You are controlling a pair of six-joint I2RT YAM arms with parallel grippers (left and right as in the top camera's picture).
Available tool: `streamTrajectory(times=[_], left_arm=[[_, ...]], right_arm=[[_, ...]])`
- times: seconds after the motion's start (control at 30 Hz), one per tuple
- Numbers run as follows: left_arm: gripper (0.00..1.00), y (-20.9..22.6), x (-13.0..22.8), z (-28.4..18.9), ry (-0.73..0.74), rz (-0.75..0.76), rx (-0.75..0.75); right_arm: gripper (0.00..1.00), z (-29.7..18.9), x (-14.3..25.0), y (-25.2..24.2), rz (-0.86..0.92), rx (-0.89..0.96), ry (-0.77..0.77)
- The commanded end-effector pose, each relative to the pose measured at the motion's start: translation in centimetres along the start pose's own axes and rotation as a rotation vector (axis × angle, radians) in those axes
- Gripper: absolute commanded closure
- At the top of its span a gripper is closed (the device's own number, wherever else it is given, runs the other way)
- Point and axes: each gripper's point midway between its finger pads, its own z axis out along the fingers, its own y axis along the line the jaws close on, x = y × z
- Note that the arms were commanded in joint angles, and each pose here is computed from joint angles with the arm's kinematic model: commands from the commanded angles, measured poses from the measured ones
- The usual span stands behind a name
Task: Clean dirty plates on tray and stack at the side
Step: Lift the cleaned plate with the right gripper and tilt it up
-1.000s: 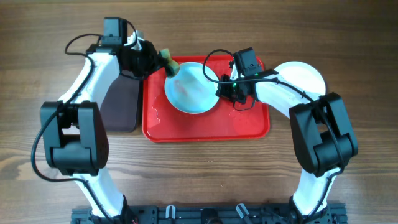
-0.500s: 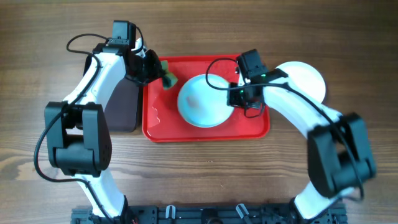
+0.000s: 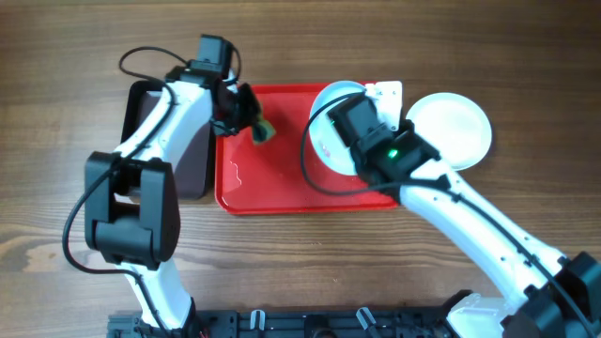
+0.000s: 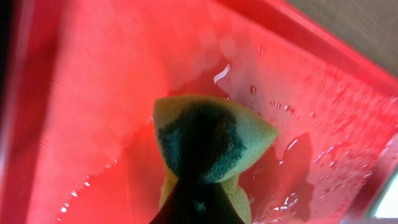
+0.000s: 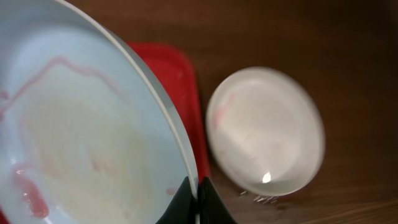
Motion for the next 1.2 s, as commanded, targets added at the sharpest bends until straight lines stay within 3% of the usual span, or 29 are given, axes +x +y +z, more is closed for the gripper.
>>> streamTrajectory(times=[0.0, 0.4, 1.03, 1.17], left_arm=[[0.96, -0.4, -0.3, -0.7, -0.075, 0.016, -0.076], [0.96, -0.5, 0.0, -0.5, -0.076, 0.019, -0.086], [0.96, -0.4, 0.1, -0.4, -0.073, -0.004, -0.088], [0.96, -0.4, 0.1, -0.4, -0.073, -0.004, -0.088]], right_arm=[[0.96, -3.2, -3.1, -3.5, -0.012, 0.269, -0.222], [0.96, -10.3, -5.4, -3.7, -0.104, 0.519, -0.514], [0.96, -10.9, -5.5, -2.5, -0.140, 0.495, -0.527], [0.96, -7.5, -3.2, 1.5, -0.182, 0.197, -0.352]])
